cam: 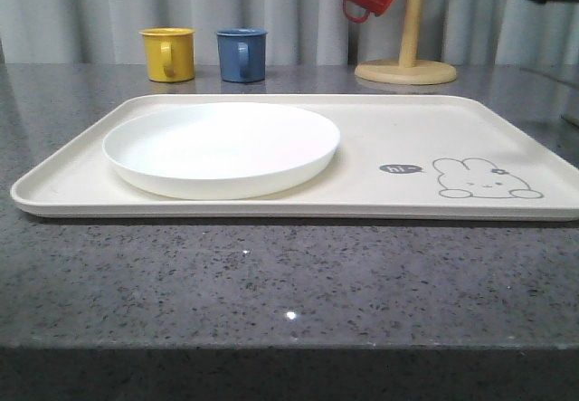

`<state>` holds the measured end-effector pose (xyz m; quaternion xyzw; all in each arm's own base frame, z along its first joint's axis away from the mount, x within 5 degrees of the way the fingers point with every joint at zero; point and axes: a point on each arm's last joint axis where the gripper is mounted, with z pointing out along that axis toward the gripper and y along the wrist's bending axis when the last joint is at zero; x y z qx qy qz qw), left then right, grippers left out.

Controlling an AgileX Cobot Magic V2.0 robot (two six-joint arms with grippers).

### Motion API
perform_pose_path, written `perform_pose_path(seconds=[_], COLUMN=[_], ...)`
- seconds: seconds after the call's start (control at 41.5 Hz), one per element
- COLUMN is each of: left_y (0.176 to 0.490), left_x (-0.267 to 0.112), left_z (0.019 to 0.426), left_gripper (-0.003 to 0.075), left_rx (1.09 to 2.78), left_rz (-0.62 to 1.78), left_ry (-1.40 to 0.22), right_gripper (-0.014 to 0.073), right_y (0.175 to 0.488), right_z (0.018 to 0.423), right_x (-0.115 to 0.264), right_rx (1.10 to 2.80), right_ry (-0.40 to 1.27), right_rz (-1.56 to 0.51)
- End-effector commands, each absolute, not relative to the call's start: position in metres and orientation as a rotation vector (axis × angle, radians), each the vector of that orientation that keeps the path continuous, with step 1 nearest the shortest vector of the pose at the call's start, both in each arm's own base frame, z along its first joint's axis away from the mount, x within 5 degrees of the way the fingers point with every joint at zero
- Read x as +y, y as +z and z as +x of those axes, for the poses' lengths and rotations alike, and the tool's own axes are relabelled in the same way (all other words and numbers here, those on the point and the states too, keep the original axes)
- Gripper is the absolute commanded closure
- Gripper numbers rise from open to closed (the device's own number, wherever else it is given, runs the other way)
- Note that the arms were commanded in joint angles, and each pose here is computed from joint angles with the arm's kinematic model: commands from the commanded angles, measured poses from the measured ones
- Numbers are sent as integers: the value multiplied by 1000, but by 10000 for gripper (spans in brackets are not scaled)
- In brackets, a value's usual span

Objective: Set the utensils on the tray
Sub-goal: 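Lower the fork onto the tray beside the plate and open the right gripper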

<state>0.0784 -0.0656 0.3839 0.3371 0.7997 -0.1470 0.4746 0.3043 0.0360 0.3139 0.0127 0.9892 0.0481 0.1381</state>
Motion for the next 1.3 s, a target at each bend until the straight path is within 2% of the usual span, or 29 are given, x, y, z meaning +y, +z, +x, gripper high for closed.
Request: perform_pose_path(seconds=[0.0,0.217,0.506,0.867,1.132,1.204,1.276], left_y=[399,399,399,399,399,399,399], left_x=[-67,-67,-67,-67,-67,-67,-67], left_z=[79,79,79,79,79,79,79], left_gripper=[356,356,356,356,356,356,356], left_rx=[1864,1864,1864,1864,1864,1864,1864], left_rz=[774,774,774,774,774,774,774], left_ry=[-394,-394,-394,-394,-394,-394,-394], right_gripper=[590,589,589,589,583,536,445], right_y=[353,370,334,298,292,292,292], right_z=[288,280,299,328,334,334,334], right_x=[45,93,143,164,167,167,167], right_rx=[2766,2774,2893,2875,2860,2858,2857], right_ry=[207,289,321,405,411,413,412], right_rz=[1,-158,-66,158,169,169,169])
